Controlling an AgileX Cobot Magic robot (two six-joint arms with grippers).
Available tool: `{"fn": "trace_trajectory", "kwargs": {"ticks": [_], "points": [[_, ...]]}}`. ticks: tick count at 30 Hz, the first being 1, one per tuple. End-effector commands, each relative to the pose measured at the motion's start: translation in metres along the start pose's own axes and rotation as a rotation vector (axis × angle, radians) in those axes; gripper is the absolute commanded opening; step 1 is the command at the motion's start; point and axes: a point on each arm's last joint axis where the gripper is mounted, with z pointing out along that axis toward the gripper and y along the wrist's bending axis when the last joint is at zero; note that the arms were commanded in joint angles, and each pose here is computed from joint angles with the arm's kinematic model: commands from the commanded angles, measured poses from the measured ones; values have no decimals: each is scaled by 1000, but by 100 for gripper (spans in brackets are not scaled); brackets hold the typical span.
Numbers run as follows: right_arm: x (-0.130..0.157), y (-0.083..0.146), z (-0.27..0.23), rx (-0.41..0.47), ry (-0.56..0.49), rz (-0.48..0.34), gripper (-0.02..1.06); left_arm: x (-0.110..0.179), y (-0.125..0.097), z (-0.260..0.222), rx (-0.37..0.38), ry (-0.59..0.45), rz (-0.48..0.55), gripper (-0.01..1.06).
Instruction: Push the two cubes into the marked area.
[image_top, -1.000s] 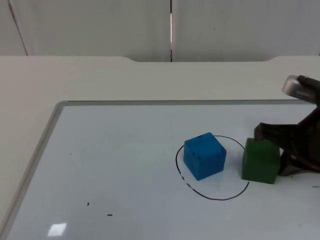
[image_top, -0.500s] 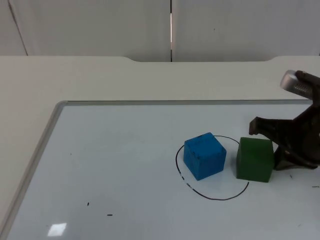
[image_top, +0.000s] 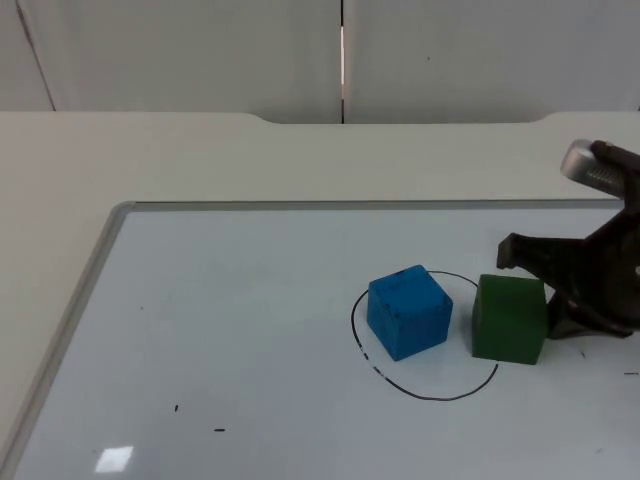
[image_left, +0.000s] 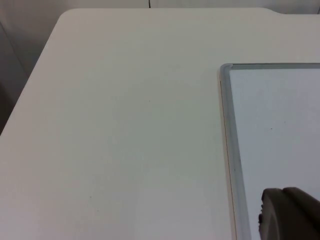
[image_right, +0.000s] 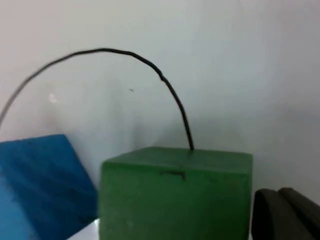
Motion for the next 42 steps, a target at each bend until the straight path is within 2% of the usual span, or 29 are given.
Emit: {"fn": "trace_trajectory", "kwargs": {"ticks": [1,12,16,26,34,42], "points": [[1,1,4,1,-5,-5,0,0,-1,1,16,-8,-2,0],[3,6,5,-8,-14,-21,0,0,-1,1,16,-8,-2,0],[8,14,8,-19,-34,-47,0,0,-1,1,16,-8,-2,0],[4,17,9,-30,-78,-46,0,0,-1,1,16,-8,-2,0],[-9,31,15,-48,-40,-55,0,0,-1,1,16,-8,-2,0],[-7,31,15,-44,-13,-55,0,0,-1,1,16,-8,-2,0]]}}
